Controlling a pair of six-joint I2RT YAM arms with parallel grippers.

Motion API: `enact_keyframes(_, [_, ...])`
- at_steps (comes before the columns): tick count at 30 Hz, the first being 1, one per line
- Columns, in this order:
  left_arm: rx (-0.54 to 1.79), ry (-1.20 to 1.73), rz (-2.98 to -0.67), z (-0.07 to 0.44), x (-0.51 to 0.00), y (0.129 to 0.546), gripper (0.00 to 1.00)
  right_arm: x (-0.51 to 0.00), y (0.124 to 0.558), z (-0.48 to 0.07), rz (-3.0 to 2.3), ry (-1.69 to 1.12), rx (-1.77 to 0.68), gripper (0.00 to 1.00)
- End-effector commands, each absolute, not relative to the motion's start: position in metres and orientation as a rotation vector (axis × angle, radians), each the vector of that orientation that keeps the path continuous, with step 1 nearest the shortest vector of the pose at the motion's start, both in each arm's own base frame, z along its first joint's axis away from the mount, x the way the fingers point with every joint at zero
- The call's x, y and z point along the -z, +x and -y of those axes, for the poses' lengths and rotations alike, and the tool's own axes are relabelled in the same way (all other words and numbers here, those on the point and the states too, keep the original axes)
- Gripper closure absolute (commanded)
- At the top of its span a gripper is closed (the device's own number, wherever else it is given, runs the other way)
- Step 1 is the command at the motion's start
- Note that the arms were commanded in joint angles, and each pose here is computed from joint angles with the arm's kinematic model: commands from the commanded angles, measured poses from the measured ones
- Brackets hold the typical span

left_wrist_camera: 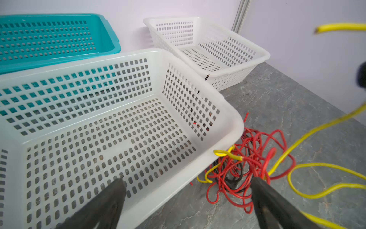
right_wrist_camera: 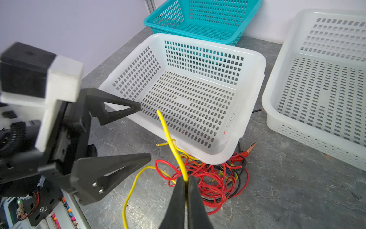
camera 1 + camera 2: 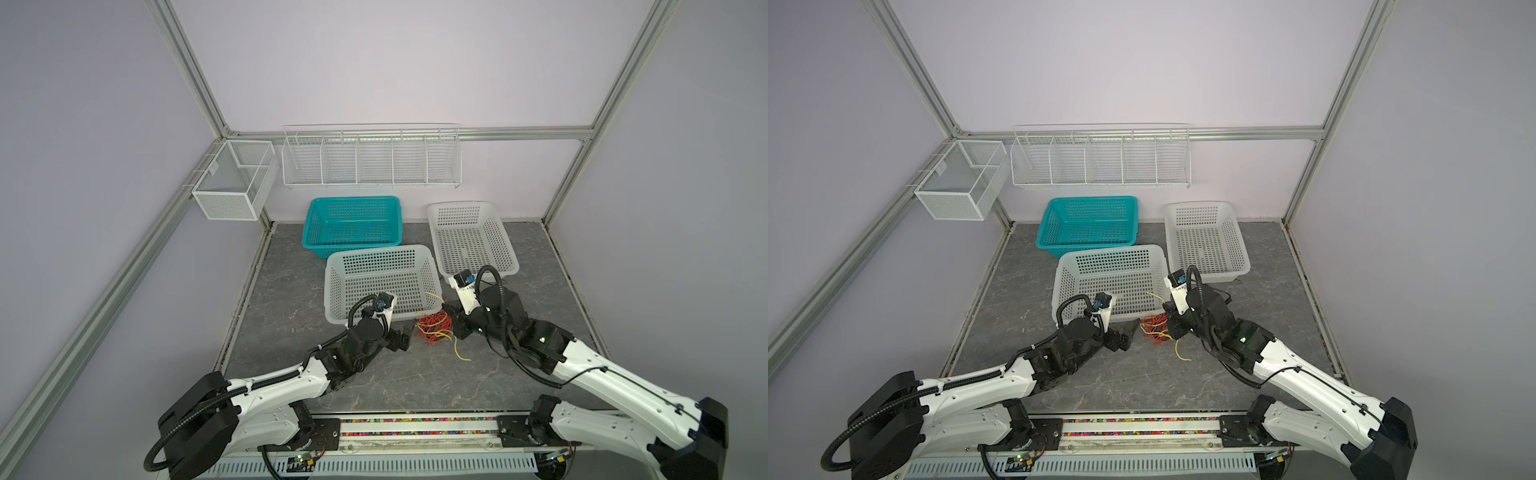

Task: Untangle the cables
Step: 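Lift the yellow wire with the right gripper and carry it over the farther white basket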

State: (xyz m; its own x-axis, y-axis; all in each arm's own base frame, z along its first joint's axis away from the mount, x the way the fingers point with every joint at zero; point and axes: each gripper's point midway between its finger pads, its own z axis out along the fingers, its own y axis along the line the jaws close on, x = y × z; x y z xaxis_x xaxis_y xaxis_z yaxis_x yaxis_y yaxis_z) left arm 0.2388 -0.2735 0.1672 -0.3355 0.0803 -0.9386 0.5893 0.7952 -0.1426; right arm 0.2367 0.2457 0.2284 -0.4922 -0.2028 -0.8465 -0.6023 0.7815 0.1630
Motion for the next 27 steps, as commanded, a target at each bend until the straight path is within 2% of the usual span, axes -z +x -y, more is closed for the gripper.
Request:
enact_keyframes(1, [0.651, 0.558, -1.744, 0.284, -0.206, 0.230, 0.01, -0.243, 0.246, -0.251, -2.025, -0.602, -0.533, 0.94])
enact_keyframes(5, [0.686, 0.590, -1.688, 0.285, -0.223, 0.223, 0.01, -0.238, 0.247, -0.252, -2.045, -0.595, -0.536, 0.94])
enact_keyframes(15, [0.646, 0.529, -1.684, 0.279, -0.227, 0.232, 0.02, -0.333, 0.240, -0.264, -1.790, -0.614, -0.675, 0.94])
enact_keyframes(19, [0.629, 0.511, -1.695, 0.276, -0.223, 0.234, 0.02, -0.355, 0.241, -0.263, -1.713, -0.613, -0.664, 0.94])
enact_keyframes(22, [0.598, 0.492, -1.709, 0.272, -0.219, 0.237, 0.02, -0.354, 0.255, -0.258, -1.714, -0.582, -0.576, 0.94])
enact_keyframes(27, [0.551, 0.473, -1.727, 0.268, -0.214, 0.242, 0.02, -0.334, 0.309, -0.232, -1.821, -0.393, -0.367, 0.94])
